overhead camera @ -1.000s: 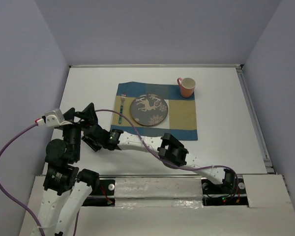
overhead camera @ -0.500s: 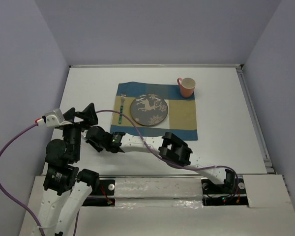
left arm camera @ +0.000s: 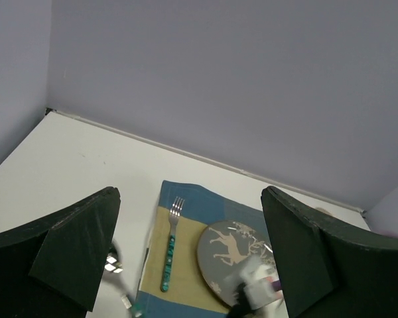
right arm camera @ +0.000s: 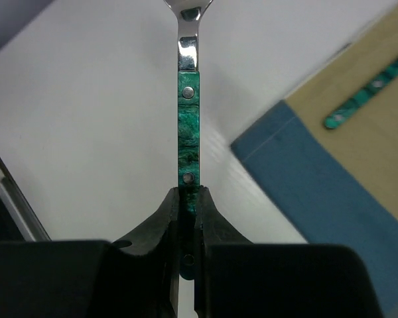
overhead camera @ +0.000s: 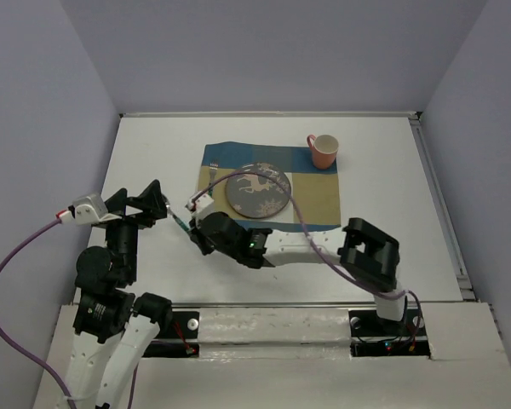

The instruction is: Set the dinner table for one person

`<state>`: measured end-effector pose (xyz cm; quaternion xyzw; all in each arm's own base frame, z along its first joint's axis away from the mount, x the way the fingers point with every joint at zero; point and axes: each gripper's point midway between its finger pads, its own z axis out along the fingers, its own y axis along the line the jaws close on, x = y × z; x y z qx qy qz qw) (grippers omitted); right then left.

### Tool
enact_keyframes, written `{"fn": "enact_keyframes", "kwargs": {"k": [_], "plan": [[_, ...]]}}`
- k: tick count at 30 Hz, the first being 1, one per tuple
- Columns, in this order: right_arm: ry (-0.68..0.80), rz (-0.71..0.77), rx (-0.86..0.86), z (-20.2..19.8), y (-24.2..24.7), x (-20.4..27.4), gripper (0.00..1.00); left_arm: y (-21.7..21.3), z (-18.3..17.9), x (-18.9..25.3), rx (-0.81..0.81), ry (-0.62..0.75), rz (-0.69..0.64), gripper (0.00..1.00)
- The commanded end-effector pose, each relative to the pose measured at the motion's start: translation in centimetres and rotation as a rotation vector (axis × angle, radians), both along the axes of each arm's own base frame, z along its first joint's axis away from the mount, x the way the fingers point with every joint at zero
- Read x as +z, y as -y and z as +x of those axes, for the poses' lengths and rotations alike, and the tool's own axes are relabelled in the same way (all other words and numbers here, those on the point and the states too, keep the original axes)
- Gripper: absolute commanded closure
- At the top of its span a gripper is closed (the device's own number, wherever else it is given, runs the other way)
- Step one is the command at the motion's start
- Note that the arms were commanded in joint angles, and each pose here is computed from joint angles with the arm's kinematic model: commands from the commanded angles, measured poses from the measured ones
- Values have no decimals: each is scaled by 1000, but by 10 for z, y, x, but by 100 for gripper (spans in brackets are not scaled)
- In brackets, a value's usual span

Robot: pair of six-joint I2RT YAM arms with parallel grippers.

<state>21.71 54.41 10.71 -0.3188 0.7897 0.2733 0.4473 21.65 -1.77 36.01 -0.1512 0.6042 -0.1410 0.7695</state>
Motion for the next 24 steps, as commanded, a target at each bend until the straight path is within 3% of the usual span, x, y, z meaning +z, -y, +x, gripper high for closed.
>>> {"fn": "enact_keyframes", "kwargs": {"k": [1,7,11,17,24], "plan": [[101,328,-246,55,57,108,100,2,-1,2,-10,20,-10,1],[54,228,-586,117,194,61,100,13,0,1,-66,22,-7,1],[35,159,-724,132,264,42,100,15,-2,2,-78,28,-9,1],[20,90,-820,151,313,21,100,20,-3,1,-105,27,-5,1],[-34,12,-889,169,328,-12,100,24,-4,1,-122,26,-7,1]]}}
